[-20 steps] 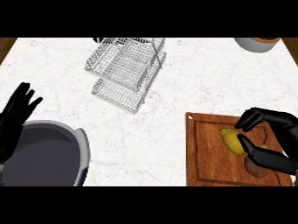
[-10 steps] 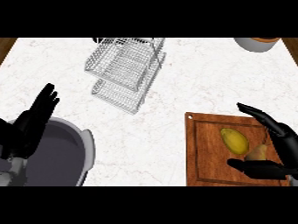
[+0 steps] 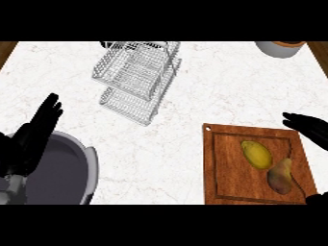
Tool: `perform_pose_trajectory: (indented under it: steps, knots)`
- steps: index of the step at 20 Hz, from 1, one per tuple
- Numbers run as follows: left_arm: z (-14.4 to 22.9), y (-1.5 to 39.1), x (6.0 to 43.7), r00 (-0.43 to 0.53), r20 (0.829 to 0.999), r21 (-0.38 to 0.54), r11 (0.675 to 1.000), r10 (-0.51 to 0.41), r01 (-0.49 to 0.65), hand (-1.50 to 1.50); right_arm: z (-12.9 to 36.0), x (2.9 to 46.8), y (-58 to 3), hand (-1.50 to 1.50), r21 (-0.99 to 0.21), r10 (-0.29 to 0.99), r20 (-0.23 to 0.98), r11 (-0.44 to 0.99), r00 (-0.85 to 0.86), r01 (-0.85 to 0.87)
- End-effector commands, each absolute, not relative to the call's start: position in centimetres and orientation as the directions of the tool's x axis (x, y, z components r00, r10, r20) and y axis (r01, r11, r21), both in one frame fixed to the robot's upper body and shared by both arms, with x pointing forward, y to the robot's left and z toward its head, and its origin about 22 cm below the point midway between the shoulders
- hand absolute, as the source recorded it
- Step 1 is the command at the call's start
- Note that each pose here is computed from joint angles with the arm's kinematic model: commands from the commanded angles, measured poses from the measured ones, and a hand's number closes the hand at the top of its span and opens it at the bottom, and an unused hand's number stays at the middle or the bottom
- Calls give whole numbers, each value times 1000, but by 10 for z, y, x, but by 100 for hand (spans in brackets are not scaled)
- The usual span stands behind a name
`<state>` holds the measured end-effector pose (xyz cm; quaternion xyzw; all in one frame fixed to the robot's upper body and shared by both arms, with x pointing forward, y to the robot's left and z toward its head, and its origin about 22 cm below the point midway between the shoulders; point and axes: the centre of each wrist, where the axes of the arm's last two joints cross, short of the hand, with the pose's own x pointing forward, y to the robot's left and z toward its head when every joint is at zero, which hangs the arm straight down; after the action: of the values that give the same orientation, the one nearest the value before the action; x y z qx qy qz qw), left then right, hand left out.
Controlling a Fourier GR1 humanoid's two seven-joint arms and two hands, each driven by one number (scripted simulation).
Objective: Pick the lemon from the cutting board and place it in the tiered basket
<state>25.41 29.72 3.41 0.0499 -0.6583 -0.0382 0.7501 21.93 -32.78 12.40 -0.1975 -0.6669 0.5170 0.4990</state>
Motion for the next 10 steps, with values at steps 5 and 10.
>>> perform_pose_trajectory:
  steps: [5,10]
  knots:
    - [23,289,262,150,982,115,993,-115,9,0,160,189,-275,-150,-905,871,286,109,-399,-412]
    - [35,301,242,157,980,121,993,-122,16,0,136,203,-265,-150,-906,902,301,169,-310,-387]
